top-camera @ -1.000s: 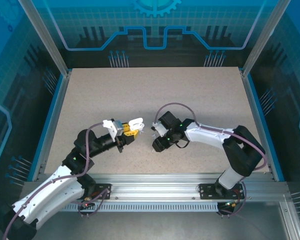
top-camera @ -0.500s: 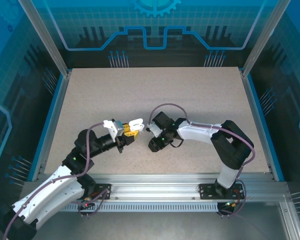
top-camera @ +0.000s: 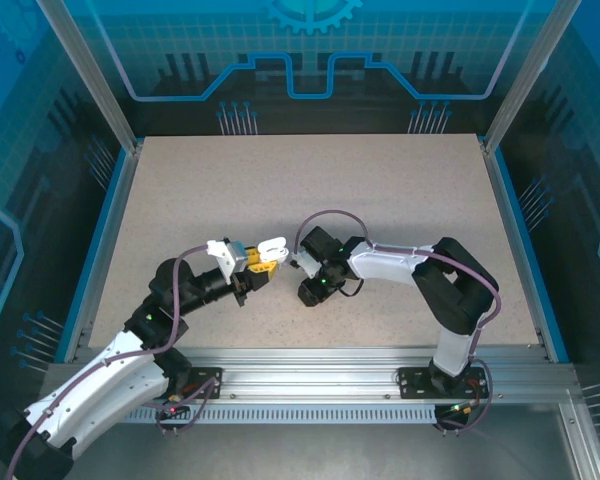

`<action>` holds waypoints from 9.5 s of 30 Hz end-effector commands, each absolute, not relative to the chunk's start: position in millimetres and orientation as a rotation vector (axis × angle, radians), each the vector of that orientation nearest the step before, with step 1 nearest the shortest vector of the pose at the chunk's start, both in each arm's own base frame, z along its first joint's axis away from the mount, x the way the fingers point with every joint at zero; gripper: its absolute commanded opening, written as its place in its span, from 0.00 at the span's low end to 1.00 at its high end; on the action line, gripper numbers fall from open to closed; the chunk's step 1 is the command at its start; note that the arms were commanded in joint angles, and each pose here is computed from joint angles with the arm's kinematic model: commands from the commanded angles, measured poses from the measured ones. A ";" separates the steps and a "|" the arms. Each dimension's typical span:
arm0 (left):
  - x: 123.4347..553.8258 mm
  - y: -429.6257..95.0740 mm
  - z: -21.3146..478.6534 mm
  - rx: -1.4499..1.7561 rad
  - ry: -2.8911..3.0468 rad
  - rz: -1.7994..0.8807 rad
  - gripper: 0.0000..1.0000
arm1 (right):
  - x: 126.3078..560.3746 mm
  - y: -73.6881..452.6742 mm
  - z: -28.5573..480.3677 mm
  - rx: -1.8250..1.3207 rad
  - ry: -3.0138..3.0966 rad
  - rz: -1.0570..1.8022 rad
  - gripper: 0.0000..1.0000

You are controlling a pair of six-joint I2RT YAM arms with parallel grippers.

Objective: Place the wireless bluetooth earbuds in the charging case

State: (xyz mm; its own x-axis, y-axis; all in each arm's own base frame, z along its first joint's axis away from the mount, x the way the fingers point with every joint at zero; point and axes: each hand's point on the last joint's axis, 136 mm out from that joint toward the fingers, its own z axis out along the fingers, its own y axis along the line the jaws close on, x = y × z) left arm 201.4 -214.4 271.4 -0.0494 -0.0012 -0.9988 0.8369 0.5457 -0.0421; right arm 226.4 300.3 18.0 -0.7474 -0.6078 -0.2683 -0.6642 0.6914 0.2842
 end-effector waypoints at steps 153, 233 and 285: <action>212.9 -262.5 278.2 0.894 1.333 -0.942 0.00 | 240.9 268.4 312.5 -0.833 2.008 0.830 1.00; 215.4 -259.9 278.4 0.865 1.360 -0.939 0.00 | 199.9 305.7 319.6 -0.973 1.930 1.223 0.71; 198.9 -271.2 295.0 0.932 1.325 -1.046 0.00 | 180.3 304.7 276.8 -1.428 1.720 1.078 0.29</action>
State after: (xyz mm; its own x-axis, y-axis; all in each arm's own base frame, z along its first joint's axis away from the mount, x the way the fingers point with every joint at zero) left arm 199.4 -268.0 271.6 -0.0747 -0.0186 -0.9970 0.9512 0.2989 -0.0769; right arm 194.6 295.5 277.3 -0.1796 -0.4603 -0.8694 -0.9820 0.1366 0.1305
